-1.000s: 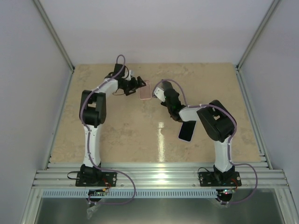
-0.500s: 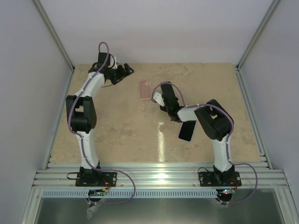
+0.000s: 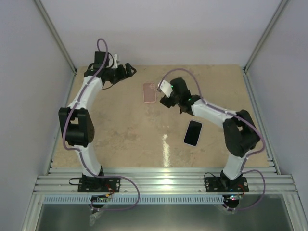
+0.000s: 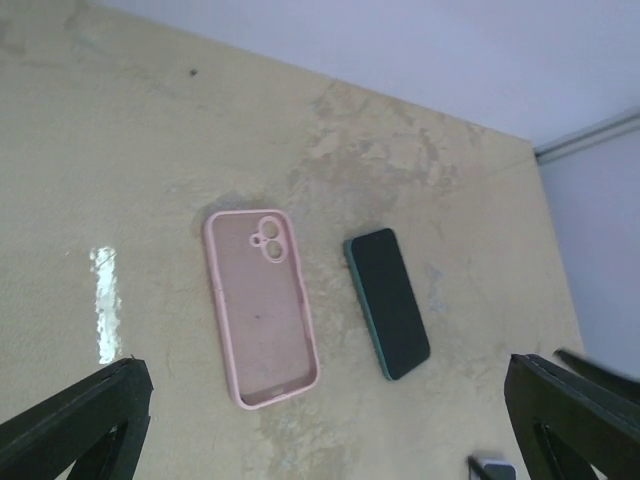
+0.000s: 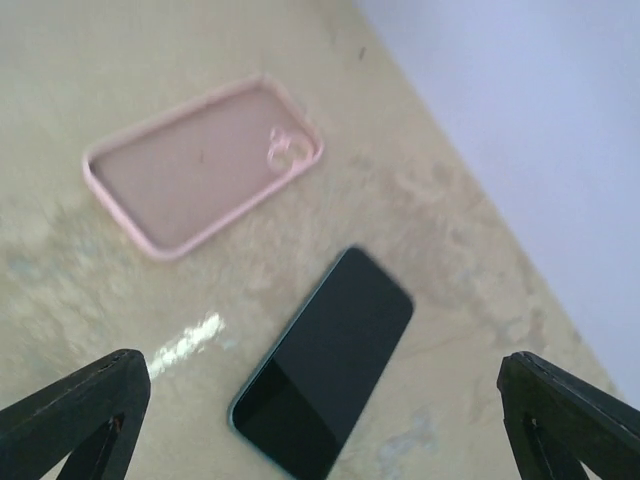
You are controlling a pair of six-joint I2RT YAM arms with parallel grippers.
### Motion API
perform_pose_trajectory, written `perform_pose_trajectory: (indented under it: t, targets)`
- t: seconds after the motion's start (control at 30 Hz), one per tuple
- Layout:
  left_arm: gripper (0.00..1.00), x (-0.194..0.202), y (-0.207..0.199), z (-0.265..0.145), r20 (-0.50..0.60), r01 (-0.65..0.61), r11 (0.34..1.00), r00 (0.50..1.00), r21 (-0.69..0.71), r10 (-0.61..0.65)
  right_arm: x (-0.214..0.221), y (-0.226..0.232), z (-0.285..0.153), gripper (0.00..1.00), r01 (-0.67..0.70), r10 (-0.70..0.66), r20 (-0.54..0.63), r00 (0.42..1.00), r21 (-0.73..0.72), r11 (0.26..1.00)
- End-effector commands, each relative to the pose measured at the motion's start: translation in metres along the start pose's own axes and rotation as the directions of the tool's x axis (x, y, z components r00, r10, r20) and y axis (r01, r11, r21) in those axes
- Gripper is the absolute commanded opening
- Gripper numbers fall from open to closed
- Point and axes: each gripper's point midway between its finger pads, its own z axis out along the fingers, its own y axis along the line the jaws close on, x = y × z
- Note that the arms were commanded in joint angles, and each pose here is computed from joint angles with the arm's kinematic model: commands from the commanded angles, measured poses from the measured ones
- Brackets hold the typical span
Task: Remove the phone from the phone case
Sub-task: Adjust the phone at the center of the board.
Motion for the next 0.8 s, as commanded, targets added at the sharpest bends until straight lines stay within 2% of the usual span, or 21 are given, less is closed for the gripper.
perform_pose_trajectory:
  t: [0.0,0.17,0.37,0.5,0.63,0.77]
  targets:
    - [1.0,0.007,-0.033,-0.028,-0.024,-0.136,0.985,0.99,0.108,0.139,-0.025,-0.023,-0.047,0.98,-0.132,0.141,0.04,0.989,-0.165,0.977]
    - [1.0,0.034,-0.054,-0.04,-0.058,-0.171,0.958,0.98,0.231,0.189,-0.002,-0.039,-0.094,0.98,-0.167,0.186,0.025,0.982,-0.339,0.926]
    - [1.0,0.081,-0.074,-0.024,-0.151,-0.186,0.926,0.958,0.328,0.245,0.079,-0.04,-0.138,0.97,-0.181,0.154,-0.096,0.983,-0.439,0.88]
    - [0.99,0.117,-0.088,-0.005,-0.234,-0.149,0.905,0.937,0.398,0.257,0.127,-0.03,-0.158,0.93,-0.19,0.118,-0.178,0.977,-0.475,0.859]
    - [0.99,0.151,-0.101,0.014,-0.305,-0.065,0.882,0.924,0.466,0.229,0.155,-0.002,-0.168,0.86,-0.324,0.173,-0.305,0.937,-0.564,0.76]
    - [1.0,0.172,-0.105,0.026,-0.333,0.015,0.867,0.926,0.499,0.176,0.17,0.028,-0.158,0.8,-0.512,0.259,-0.457,0.851,-0.609,0.606]
